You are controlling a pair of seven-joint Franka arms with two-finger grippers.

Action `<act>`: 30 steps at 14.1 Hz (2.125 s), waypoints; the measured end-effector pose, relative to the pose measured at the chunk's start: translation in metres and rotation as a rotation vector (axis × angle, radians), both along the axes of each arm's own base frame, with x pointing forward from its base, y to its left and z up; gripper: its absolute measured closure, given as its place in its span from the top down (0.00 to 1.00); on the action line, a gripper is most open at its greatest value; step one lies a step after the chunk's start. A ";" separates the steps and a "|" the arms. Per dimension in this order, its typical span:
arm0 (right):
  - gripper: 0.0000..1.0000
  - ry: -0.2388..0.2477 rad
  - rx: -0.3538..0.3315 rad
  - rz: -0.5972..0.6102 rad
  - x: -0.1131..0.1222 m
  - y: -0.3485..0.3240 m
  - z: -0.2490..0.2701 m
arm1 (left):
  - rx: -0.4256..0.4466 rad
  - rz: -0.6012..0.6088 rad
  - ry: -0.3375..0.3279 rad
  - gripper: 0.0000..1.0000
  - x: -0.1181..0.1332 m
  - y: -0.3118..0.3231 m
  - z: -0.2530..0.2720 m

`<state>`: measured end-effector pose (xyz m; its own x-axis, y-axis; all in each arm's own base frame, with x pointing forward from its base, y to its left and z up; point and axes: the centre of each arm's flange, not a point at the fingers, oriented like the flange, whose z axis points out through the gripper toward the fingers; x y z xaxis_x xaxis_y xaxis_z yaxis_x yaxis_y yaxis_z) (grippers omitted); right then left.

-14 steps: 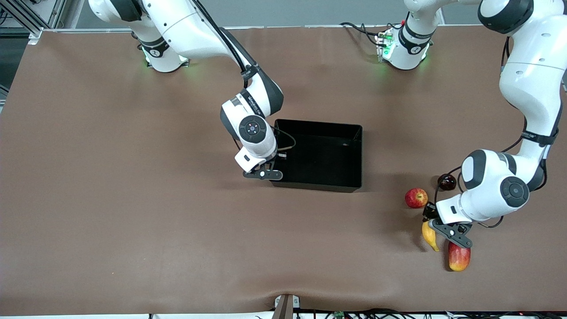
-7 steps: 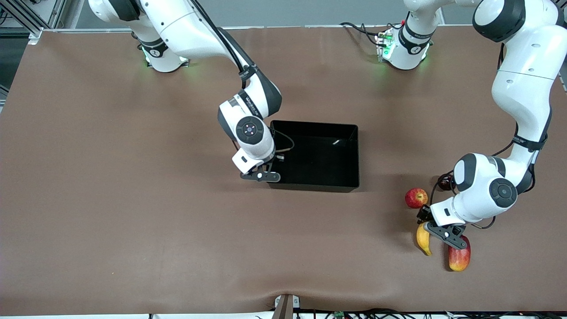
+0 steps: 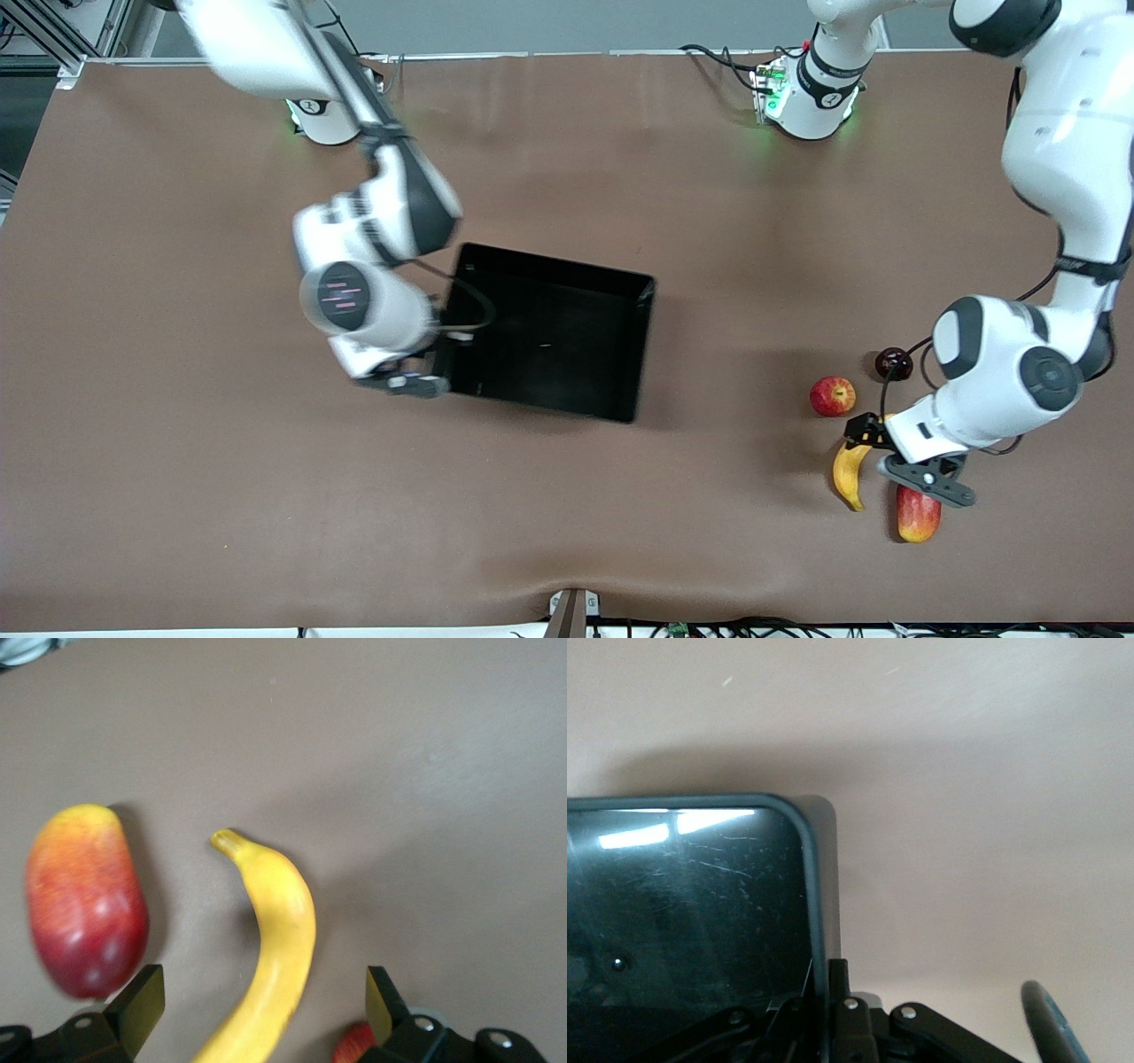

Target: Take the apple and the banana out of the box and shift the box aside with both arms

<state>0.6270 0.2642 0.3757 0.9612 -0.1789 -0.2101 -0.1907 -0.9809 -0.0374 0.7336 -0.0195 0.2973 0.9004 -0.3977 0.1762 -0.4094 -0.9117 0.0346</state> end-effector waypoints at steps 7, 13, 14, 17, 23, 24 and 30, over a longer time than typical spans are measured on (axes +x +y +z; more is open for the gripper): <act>0.04 0.031 0.073 -0.018 0.026 -0.266 0.046 | 0.067 0.133 0.063 1.00 -0.034 -0.004 0.135; 0.04 0.066 0.080 0.027 -0.008 -0.411 -0.008 | 0.126 0.271 0.126 1.00 -0.088 -0.008 0.238; 0.04 0.064 0.074 0.024 -0.014 -0.424 -0.019 | 0.143 0.283 0.128 1.00 -0.100 -0.011 0.257; 0.04 0.040 0.067 0.040 -0.038 -0.463 -0.061 | 0.178 0.294 0.110 1.00 -0.128 -0.019 0.301; 0.04 -0.008 0.090 0.166 -0.087 -0.502 -0.129 | 0.154 0.336 0.092 1.00 -0.155 -0.014 0.352; 0.04 -0.012 0.087 0.169 -0.090 -0.502 -0.133 | 0.146 0.346 0.103 1.00 -0.160 -0.012 0.357; 0.08 -0.015 0.085 0.161 -0.101 -0.499 -0.149 | 0.103 0.363 0.158 1.00 -0.189 -0.023 0.364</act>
<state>0.5262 -0.2349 0.2270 0.9791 -0.0044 -0.2034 -0.0300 -0.9920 -0.1229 0.5446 -0.0430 0.6609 0.9984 -0.0569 0.0000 -0.0569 -0.9980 -0.0274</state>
